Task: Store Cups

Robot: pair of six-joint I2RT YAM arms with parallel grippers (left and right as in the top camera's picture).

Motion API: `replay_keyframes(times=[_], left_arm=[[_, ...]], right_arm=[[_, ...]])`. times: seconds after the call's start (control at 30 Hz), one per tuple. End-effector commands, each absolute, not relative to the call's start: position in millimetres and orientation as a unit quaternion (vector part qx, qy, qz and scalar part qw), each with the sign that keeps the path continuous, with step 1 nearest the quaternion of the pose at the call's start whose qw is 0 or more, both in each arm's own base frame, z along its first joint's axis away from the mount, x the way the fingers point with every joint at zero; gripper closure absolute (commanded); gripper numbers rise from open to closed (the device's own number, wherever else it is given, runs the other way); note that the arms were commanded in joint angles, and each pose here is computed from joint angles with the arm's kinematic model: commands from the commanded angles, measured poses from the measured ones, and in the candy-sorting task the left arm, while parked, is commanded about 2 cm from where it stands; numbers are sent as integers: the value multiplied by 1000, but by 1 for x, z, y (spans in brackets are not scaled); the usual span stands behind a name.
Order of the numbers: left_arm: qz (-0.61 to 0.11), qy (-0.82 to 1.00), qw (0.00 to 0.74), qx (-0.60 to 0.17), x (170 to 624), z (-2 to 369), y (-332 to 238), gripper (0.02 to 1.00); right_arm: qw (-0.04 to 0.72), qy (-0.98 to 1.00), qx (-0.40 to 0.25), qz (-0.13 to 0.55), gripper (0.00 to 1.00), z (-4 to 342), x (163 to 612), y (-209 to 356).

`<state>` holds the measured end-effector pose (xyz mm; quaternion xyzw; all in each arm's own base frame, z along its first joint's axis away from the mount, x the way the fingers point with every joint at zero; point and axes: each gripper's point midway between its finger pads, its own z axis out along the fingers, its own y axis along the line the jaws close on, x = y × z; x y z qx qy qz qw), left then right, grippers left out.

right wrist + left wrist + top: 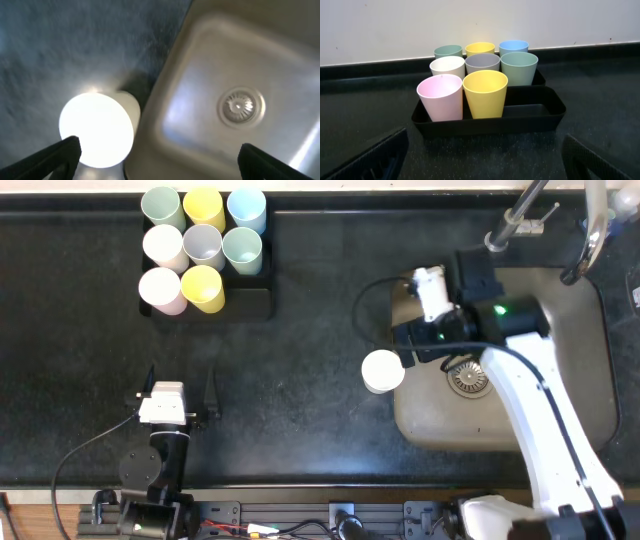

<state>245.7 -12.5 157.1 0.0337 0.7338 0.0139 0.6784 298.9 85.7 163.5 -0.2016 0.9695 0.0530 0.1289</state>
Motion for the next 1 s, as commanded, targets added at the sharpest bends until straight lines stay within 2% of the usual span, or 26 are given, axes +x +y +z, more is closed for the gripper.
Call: replay_keyframes(times=[0.03, 0.23, 0.8, 0.93, 0.97, 1.0], left_arm=[[25, 731, 681, 35, 245, 158, -10, 20], [25, 731, 681, 35, 245, 158, -10, 20], [25, 731, 681, 35, 245, 158, -10, 20], [25, 731, 681, 35, 245, 158, -10, 20], [25, 731, 681, 35, 245, 158, -10, 20], [25, 731, 681, 35, 245, 158, -10, 20]], right_arm=[[73, 957, -281, 18, 5, 146, 294, 89], [11, 942, -334, 40, 3, 124, 277, 105], [-4, 946, -322, 31, 9, 84, 304, 103], [-13, 941, -325, 96, 73, 86, 291, 126], [-17, 938, -327, 119, 268, 88, 286, 134], [-20, 934, -328, 139, 713, 90, 282, 142]])
